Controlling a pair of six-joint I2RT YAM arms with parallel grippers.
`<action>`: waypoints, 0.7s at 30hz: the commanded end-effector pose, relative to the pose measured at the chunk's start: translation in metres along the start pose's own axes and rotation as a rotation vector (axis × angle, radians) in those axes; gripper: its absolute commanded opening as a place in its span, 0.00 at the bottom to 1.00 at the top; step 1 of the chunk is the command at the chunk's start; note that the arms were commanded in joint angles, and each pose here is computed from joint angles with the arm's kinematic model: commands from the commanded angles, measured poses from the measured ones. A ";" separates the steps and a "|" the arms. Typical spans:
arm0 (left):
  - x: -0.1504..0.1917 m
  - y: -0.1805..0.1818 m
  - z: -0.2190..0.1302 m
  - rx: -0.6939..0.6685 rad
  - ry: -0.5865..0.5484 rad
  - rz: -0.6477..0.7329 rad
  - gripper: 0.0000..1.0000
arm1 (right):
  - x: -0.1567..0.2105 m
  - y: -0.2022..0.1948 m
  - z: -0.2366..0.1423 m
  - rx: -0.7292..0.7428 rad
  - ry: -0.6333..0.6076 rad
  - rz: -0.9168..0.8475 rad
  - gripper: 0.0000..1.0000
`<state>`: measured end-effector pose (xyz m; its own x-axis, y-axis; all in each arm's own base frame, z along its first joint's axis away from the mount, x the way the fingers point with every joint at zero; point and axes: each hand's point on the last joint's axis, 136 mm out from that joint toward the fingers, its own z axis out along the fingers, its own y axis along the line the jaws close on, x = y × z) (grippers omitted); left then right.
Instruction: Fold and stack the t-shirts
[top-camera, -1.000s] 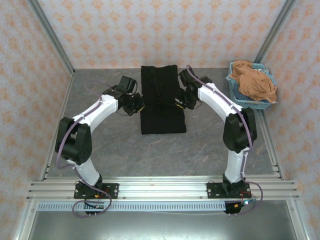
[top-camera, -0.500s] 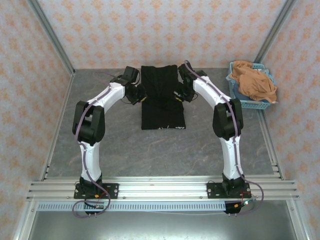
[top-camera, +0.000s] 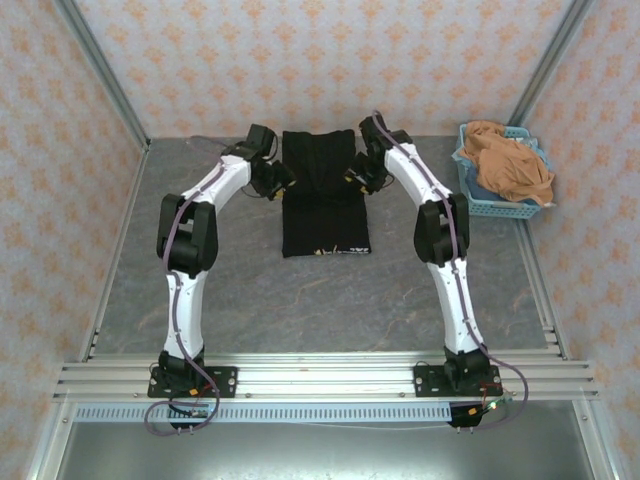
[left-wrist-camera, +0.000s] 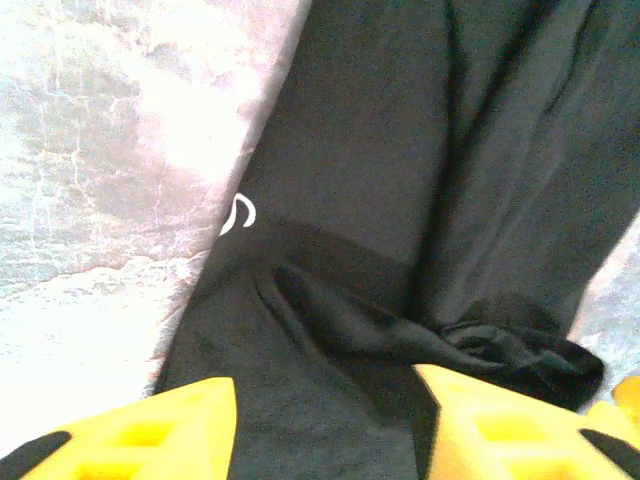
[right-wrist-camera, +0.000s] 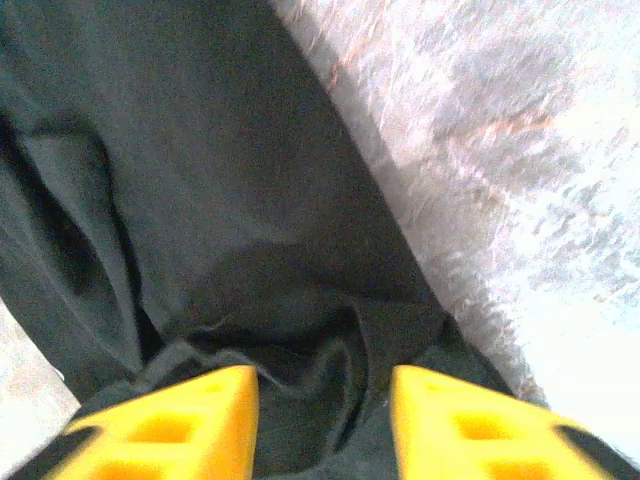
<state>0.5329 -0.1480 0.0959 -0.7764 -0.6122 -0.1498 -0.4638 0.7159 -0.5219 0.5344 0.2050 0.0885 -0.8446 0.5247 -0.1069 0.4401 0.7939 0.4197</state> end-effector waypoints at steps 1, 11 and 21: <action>-0.008 -0.013 -0.046 0.019 -0.072 0.010 0.55 | -0.009 0.007 -0.038 -0.027 -0.034 -0.015 0.56; 0.116 0.065 -0.066 0.060 0.062 -0.236 0.60 | 0.075 -0.055 -0.075 -0.050 0.026 -0.010 0.61; 0.168 0.089 -0.023 0.039 0.139 -0.386 0.65 | 0.156 -0.103 -0.039 -0.111 0.199 0.143 0.64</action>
<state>0.3348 -0.1741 0.0395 -0.6482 -0.7443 0.1605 -0.7034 0.5047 -0.5005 0.3359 0.1765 0.0593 -0.8358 0.5358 0.1198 0.5298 0.7300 0.4318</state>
